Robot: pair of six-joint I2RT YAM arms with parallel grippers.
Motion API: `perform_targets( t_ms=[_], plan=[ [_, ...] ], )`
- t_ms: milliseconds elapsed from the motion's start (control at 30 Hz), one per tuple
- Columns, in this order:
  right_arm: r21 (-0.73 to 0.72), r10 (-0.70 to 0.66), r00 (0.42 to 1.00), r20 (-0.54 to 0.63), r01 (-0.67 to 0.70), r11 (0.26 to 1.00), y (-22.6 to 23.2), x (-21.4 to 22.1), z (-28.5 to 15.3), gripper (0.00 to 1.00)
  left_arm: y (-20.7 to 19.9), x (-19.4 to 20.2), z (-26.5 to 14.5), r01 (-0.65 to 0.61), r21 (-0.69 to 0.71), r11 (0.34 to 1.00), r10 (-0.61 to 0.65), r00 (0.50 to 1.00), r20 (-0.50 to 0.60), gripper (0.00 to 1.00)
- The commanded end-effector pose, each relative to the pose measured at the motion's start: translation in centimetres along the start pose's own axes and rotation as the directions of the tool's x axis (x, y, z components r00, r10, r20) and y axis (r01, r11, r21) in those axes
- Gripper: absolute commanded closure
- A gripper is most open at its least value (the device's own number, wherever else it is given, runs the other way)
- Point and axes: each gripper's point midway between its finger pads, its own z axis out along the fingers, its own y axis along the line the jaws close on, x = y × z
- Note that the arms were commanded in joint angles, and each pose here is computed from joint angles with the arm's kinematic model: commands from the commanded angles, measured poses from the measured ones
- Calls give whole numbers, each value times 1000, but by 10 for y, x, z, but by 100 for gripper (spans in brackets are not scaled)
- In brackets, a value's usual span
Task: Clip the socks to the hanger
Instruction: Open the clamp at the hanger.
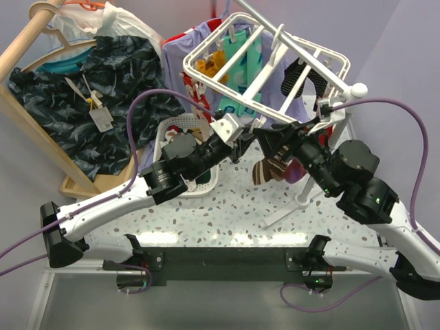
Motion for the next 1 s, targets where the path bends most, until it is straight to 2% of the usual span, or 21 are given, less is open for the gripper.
perform_targets(
  t_ms=[0, 500, 833, 967],
  plan=[
    [70, 29, 997, 69, -34, 997, -9, -7, 13, 33, -17, -26, -4, 40, 61, 997, -43, 998, 55, 100],
    [131, 41, 974, 223, -72, 989, -23, -21, 22, 38, -28, -14, -4, 38, 82, 996, -40, 999, 27, 100],
    [150, 7, 970, 242, -44, 988, -24, -28, 28, 43, -35, -4, -5, 30, 96, 995, -29, 1000, -5, 100],
    [159, -3, 970, 242, -37, 987, -25, -28, 29, 50, -40, -3, -5, 23, 107, 994, -23, 1000, -8, 100]
  ],
)
